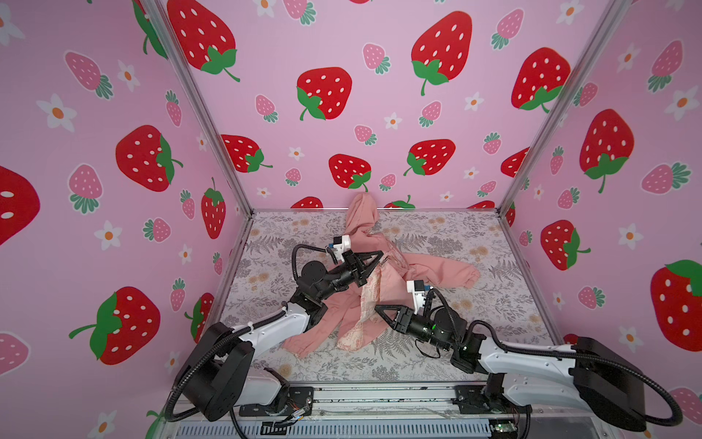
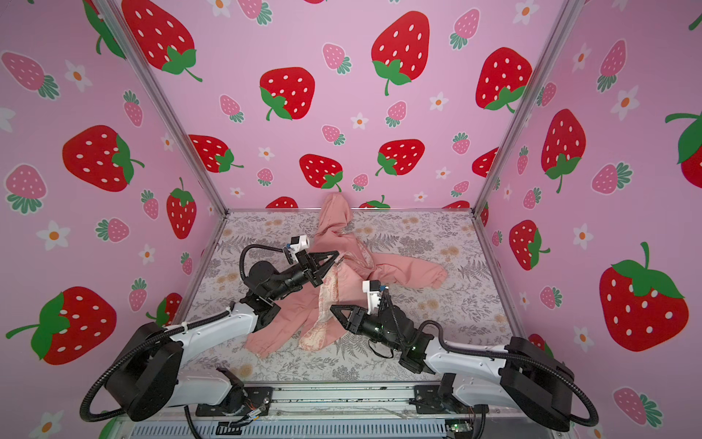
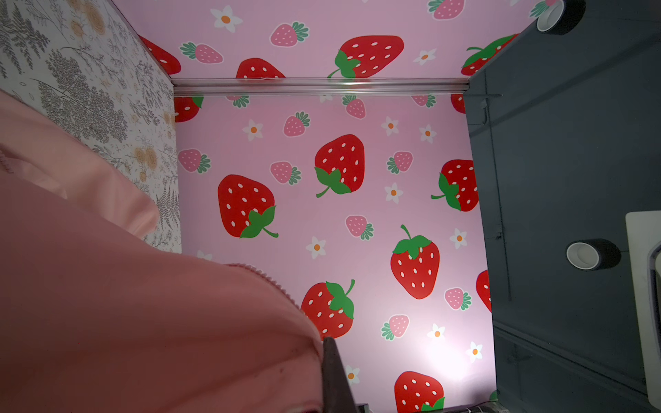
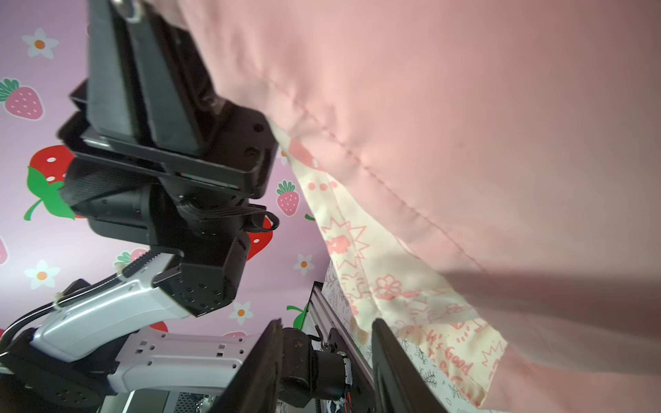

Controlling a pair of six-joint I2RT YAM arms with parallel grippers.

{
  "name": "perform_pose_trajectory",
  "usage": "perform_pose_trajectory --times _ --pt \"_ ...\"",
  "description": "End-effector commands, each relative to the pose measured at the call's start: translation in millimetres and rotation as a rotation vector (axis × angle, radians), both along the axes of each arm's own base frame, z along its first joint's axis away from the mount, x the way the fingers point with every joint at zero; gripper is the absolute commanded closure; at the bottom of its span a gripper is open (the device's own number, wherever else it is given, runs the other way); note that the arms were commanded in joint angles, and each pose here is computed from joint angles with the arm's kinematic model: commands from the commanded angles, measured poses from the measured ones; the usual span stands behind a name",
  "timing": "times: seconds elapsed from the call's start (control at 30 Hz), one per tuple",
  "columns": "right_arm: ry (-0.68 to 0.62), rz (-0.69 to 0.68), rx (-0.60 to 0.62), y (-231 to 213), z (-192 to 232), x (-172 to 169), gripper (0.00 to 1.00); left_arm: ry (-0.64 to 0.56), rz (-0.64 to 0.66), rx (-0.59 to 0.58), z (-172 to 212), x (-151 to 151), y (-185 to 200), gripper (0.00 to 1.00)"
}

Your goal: Zip up the jacket

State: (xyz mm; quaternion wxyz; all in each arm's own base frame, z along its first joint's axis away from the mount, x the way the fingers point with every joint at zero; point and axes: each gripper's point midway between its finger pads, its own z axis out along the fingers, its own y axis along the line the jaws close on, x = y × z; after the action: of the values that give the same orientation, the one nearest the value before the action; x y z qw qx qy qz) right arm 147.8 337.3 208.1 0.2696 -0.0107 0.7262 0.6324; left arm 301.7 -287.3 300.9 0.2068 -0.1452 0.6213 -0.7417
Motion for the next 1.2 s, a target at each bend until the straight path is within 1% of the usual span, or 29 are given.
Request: perform_pose_trajectory --times 0.0,0.07,0.13,0.23,0.43,0.6,0.67,0.77,0.83,0.9,1.0,1.07,1.17 --pt "-0.012 -0.019 -0.009 -8.0 6.0 0.3 0.51 -0.085 -0.002 -0.079 34.6 -4.1 2.7 1.00" --pt "-0.026 -0.040 -0.014 -14.3 9.9 1.8 0.49 -0.084 -0.002 -0.080 34.7 -4.6 3.0 1.00" --pt "-0.038 -0.064 -0.019 -21.8 13.1 4.6 0.44 -0.082 -0.004 -0.077 33.8 -5.1 2.9 1.00" --pt "-0.054 -0.104 -0.043 -33.1 14.6 10.7 0.43 -0.077 -0.004 -0.076 32.4 -5.3 2.9 1.00" --pt "-0.073 -0.164 -0.044 -56.9 22.3 27.0 0.42 -0.058 -0.006 -0.070 29.0 -5.4 3.1 1.00" --pt "-0.110 -0.190 -0.066 -63.0 32.6 41.1 0.34 0.002 -0.015 -0.041 17.7 -6.2 2.0 1.00" --pt "-0.139 -0.194 -0.083 -62.4 38.6 46.9 0.33 0.031 -0.022 -0.023 11.4 -7.1 1.3 1.00" --pt "-0.175 -0.191 -0.140 -58.6 45.0 56.3 0.32 0.072 -0.032 0.016 2.4 -10.3 0.9 1.00" --pt "-0.210 -0.182 -0.180 -55.0 54.0 60.7 0.34 0.094 -0.039 0.050 -3.0 -13.6 1.3 1.00" --pt "-0.228 -0.155 -0.265 -45.2 50.5 67.0 0.37 0.116 -0.041 0.098 -9.8 -18.7 3.5 1.00" --pt "-0.268 -0.121 -0.365 -37.8 53.1 71.7 0.40 0.145 -0.030 0.190 -21.6 -26.7 10.3 1.00" --pt "-0.298 -0.098 -0.419 -34.4 55.1 73.3 0.40 0.170 -0.024 0.251 -27.4 -32.2 16.3 1.00" --pt "-0.341 -0.063 -0.472 -29.9 58.0 74.4 0.41 0.204 -0.035 0.301 -32.2 -38.5 21.7 1.00"
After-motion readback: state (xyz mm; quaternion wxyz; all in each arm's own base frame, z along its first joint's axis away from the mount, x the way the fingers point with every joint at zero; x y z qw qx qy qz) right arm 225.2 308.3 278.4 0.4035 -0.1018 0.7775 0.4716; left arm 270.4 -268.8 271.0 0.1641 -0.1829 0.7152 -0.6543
